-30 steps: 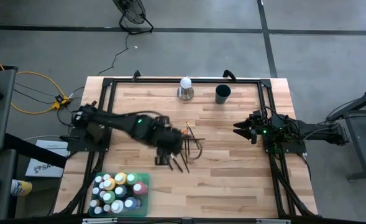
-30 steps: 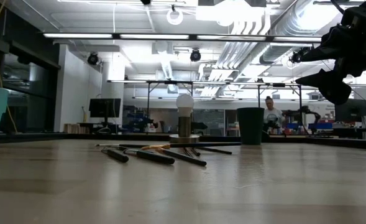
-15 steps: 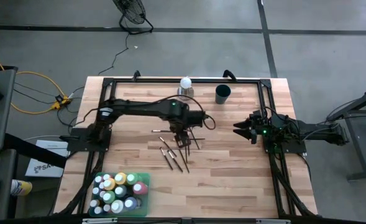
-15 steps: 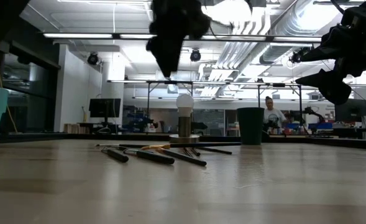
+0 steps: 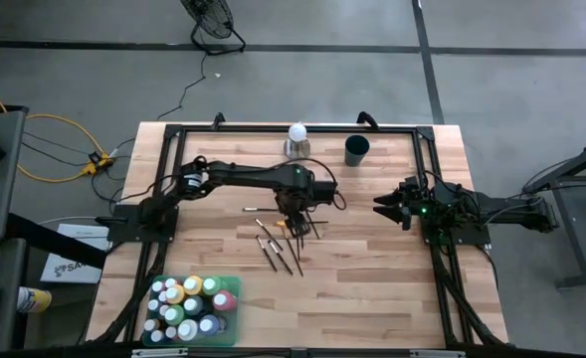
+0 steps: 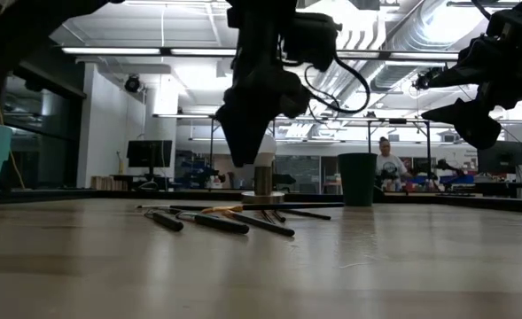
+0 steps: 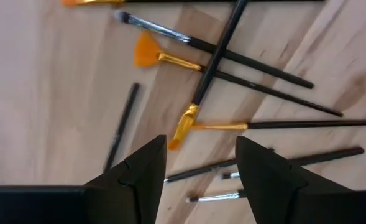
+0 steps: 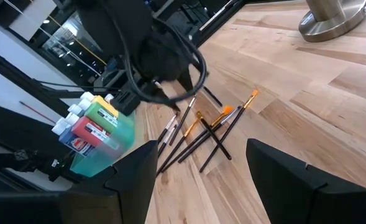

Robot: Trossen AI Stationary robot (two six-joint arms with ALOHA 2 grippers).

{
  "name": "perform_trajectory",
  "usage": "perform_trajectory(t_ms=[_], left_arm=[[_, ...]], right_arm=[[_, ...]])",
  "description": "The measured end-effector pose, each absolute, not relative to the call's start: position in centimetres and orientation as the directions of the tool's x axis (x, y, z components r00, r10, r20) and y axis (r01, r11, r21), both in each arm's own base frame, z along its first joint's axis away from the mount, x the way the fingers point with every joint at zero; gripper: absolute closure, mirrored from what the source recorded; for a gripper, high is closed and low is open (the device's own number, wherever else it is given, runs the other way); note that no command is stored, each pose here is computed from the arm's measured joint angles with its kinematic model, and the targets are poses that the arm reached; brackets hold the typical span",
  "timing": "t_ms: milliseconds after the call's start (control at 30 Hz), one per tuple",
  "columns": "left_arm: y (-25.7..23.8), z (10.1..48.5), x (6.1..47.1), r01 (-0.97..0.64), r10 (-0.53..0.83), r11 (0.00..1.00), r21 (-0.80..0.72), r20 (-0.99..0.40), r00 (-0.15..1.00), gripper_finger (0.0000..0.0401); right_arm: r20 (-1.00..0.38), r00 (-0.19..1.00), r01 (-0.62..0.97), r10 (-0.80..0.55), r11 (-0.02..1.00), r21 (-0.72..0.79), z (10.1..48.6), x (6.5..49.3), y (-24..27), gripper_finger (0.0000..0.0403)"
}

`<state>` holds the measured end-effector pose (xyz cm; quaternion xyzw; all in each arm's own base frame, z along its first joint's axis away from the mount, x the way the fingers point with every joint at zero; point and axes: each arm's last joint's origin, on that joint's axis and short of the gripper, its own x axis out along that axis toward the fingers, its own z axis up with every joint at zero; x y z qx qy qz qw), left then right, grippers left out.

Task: Pick & Place Paint Supplies
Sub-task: Put the gold paint brush into the black cup

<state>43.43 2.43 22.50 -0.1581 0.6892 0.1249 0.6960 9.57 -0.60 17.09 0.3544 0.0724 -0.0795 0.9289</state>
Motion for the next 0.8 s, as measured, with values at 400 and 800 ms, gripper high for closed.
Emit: perform_trajectory(t_ms=[400, 800], left_arm=[[2.5, 20.3, 44.1, -0.344, -0.040, 0.938, -0.030, -0.999, -0.022, 0.0214], [1.5, 17.9, 43.9, -0.262, -0.028, 0.965, -0.018, -0.999, -0.035, 0.0214]], right_arm=[[-0.192, 0.977, 0.200, -0.096, 0.736, 0.647, 17.1, 9.6, -0.6, 0.0164], [-0.191, 0.977, 0.199, -0.097, 0.736, 0.647, 17.1, 9.6, -0.6, 0.0164]])
